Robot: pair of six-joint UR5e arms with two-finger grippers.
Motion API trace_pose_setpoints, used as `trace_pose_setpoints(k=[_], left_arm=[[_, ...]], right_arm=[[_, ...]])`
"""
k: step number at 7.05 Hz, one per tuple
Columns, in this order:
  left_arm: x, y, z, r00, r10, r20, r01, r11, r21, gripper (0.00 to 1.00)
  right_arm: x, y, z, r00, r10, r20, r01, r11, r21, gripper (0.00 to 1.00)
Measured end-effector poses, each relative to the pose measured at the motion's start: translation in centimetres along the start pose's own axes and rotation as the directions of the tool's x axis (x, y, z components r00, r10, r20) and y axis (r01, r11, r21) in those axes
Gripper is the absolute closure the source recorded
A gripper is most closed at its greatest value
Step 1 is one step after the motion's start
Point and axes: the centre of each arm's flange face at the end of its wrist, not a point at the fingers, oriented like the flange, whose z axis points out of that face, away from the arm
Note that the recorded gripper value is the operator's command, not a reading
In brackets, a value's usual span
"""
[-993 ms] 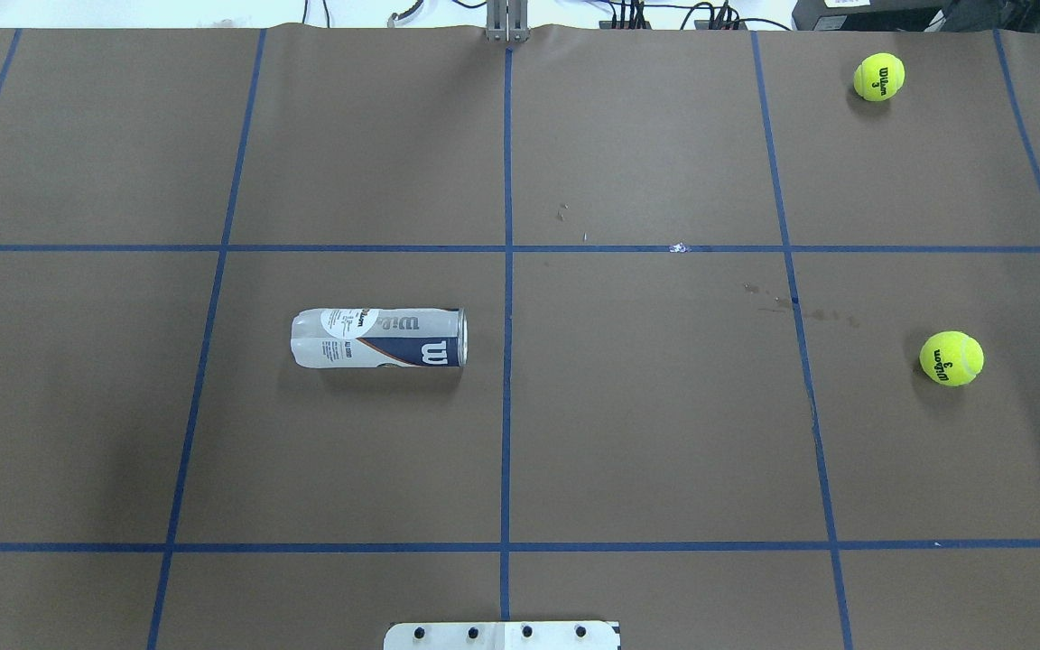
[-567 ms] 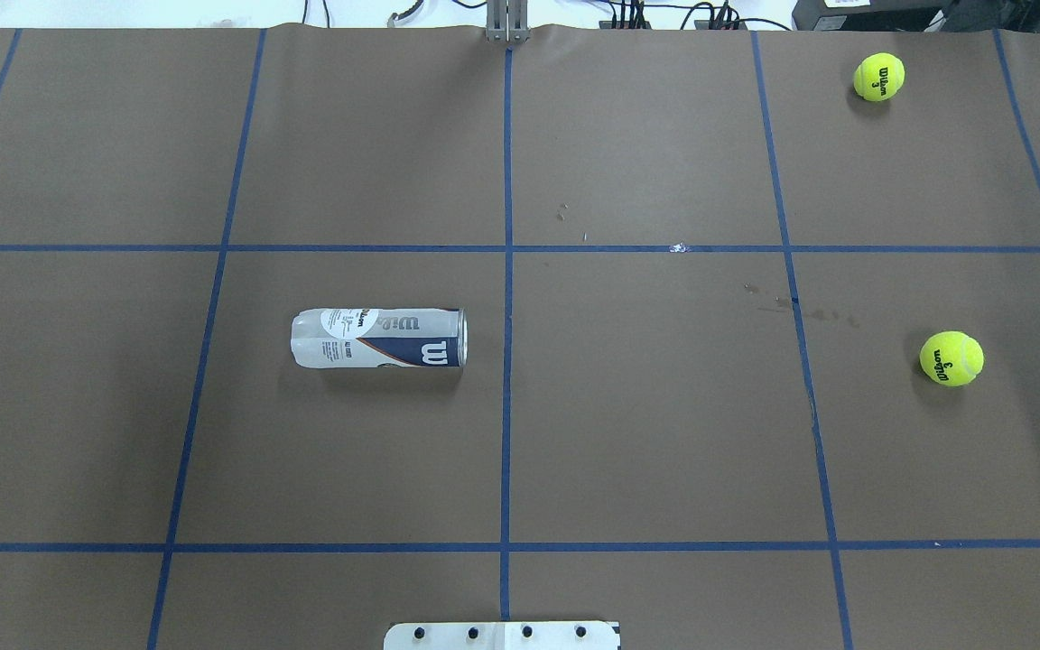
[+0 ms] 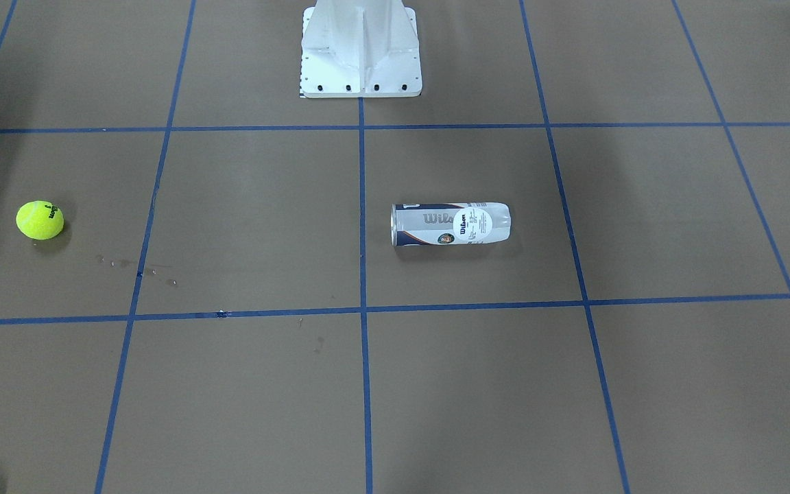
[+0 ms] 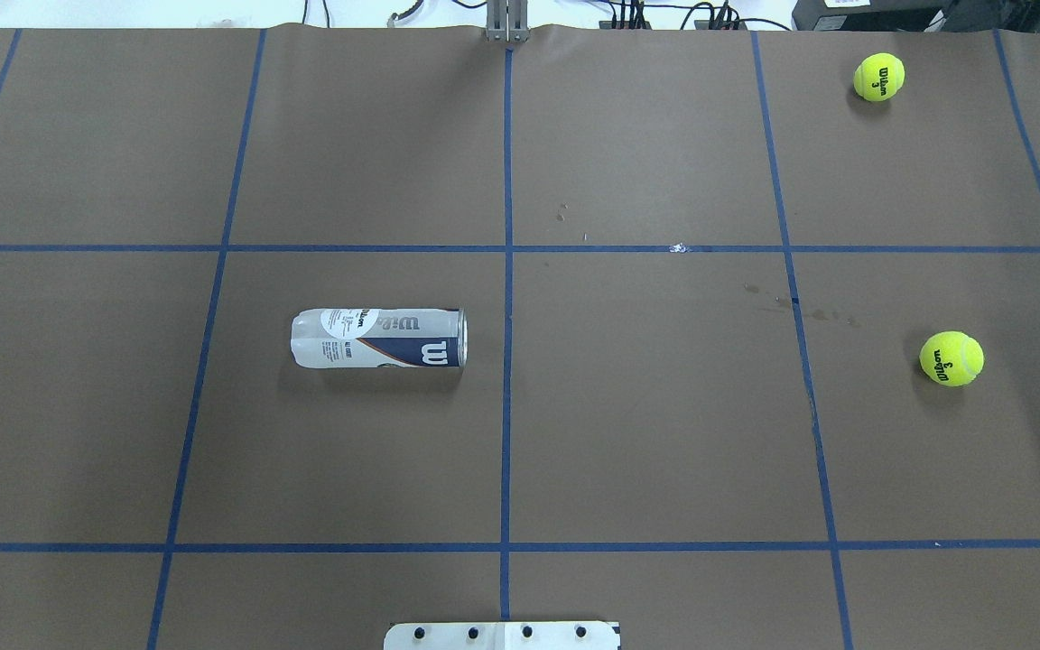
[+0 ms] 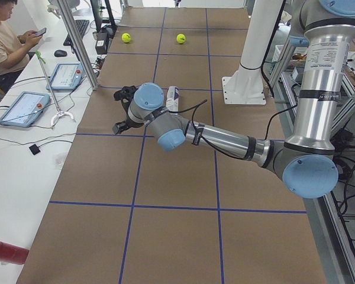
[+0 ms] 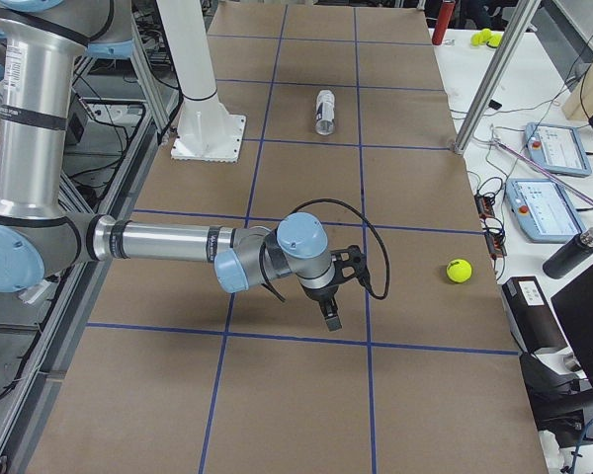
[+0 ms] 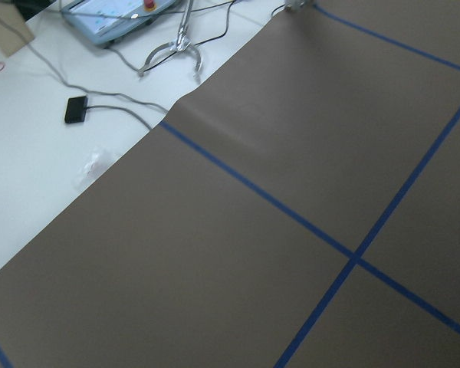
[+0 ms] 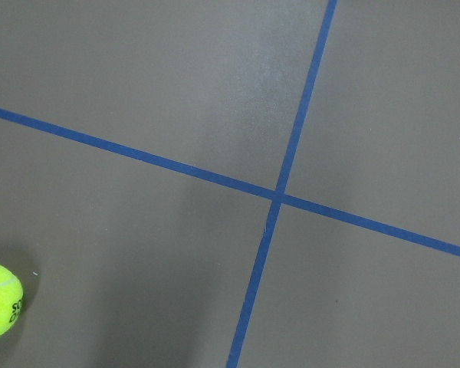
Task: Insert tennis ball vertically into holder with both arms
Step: 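Move the left gripper down over the lying white tennis ball can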
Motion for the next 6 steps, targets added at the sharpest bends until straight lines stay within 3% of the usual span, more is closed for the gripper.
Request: trace_pose_setpoints(k=[3, 6], left_arm=[[6.9, -7.1, 7.5, 0.979, 0.128, -0.160, -0.120, 0.991, 0.060, 0.00], [14.1, -15.1, 14.1, 0.926, 0.241, -0.289, -0.213, 0.969, 0.125, 0.00]], right_arm=[[0.0, 0.0, 0.0, 1.000, 0.002, 0.000, -0.002, 1.000, -0.001, 0.00], [0.2, 0.2, 0.2, 1.000, 0.006, 0.000, -0.006, 1.000, -0.005, 0.00]])
